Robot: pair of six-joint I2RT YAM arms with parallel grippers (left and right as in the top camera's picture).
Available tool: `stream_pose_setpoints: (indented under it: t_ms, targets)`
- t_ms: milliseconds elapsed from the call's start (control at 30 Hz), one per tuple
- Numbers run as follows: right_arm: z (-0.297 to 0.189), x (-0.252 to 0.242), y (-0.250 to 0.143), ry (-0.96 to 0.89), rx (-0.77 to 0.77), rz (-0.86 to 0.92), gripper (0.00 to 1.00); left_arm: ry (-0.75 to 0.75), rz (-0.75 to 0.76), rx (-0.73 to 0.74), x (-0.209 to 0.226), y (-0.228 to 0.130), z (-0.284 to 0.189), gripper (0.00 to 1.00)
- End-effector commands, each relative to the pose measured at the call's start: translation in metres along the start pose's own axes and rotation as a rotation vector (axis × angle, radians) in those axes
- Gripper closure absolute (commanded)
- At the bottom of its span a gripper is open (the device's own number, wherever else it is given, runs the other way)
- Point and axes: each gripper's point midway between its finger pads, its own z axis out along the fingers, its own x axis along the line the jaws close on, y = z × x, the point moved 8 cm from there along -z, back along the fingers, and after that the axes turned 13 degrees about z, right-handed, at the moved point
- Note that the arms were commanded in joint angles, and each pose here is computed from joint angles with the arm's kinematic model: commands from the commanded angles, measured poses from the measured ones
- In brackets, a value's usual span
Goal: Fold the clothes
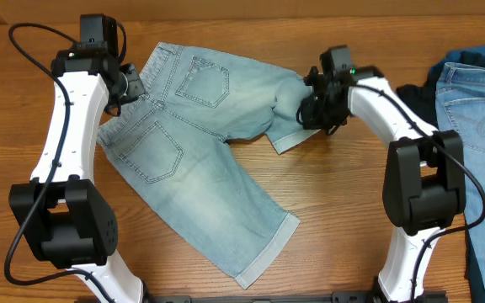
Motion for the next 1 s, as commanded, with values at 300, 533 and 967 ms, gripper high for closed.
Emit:
stream_pose_setpoints:
  t_ms: [300, 533, 967]
  targets:
    - [0.015, -0.004, 0.003, 0.038, -0.121, -0.032, 0.96, -0.312, 0.395, 0.051, -0.066, -0.009, 0.107, 0.78]
    - [0.014, 0.002, 0.012, 0.085, -0.173, -0.051, 0.96, -0.314, 0.388, 0.104, -0.067, -0.021, 0.139, 0.77]
    - [0.021, -0.104, -0.018, -0.282, -0.071, 0.241, 0.96, -0.234, 0.394, 0.071, -0.060, -0.014, 0.142, 0.75]
